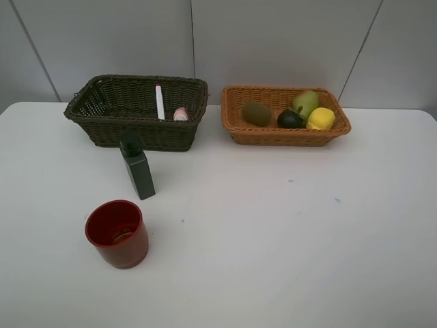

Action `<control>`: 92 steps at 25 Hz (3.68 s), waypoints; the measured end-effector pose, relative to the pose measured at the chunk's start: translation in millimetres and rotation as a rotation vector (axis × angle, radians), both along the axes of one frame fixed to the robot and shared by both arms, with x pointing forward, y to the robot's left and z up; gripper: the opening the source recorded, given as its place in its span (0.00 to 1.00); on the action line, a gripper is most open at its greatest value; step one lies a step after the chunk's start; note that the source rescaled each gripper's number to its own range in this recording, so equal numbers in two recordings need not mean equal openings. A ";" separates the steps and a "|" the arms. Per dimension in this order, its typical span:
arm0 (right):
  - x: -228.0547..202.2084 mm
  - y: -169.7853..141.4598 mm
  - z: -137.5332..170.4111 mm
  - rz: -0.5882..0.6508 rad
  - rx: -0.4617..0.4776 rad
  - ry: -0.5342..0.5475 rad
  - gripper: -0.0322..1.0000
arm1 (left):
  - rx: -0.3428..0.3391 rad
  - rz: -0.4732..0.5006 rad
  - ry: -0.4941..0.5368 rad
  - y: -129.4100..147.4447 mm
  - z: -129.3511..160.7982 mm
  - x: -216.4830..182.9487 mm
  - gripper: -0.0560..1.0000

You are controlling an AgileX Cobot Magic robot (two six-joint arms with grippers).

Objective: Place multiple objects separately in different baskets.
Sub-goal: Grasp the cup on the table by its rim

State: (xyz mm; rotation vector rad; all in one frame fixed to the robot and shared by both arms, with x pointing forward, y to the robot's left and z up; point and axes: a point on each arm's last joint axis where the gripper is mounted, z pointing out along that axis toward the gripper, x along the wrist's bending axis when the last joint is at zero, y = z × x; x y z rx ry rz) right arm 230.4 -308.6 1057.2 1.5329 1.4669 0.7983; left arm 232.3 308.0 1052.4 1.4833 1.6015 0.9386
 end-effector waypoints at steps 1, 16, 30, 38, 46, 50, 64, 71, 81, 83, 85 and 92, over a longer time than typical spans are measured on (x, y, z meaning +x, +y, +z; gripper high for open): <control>0.0 0.0 0.0 0.000 0.000 0.000 0.94 | 0.000 0.000 0.000 0.0 0.0 0.0 0.94; 0.0 0.0 0.0 0.000 0.000 0.000 0.94 | 0.000 0.000 0.000 0.0 0.0 0.0 0.94; 0.0 0.0 0.0 0.000 0.000 0.000 0.94 | 0.011 0.007 -0.004 1.1 0.3 0.1 0.94; 0.0 0.0 0.0 0.000 0.000 0.000 0.94 | -0.017 -0.013 0.005 -2.4 37.8 12.3 0.94; 0.0 0.0 0.0 0.000 0.000 0.000 0.94 | -0.072 -0.048 0.165 -10.7 74.0 64.9 0.94; 0.0 0.0 0.1 0.000 0.000 -0.001 0.94 | -0.102 -0.079 0.276 -16.5 72.5 95.3 0.93; 0.1 0.0 0.1 0.000 0.000 -0.002 0.94 | -0.146 -0.156 0.560 -28.5 38.4 156.4 0.93; 0.1 0.0 0.2 0.000 0.000 -0.003 0.94 | -0.136 -0.236 0.650 -34.7 19.4 172.1 0.93; 0.1 0.0 0.2 0.000 0.000 -0.003 0.94 | -0.006 -0.469 0.697 -71.9 -14.9 185.4 0.93; 0.1 0.0 0.2 0.000 0.000 -0.003 0.94 | 0.037 -0.526 0.710 -78.4 -22.2 190.2 0.93; 0.1 0.0 0.2 0.000 0.000 -0.003 0.94 | 0.076 -0.579 0.719 -84.0 -29.0 194.9 0.93; 0.1 0.0 0.2 0.000 0.000 -0.003 0.94 | 0.150 -0.679 0.733 -101.2 -49.8 208.5 0.93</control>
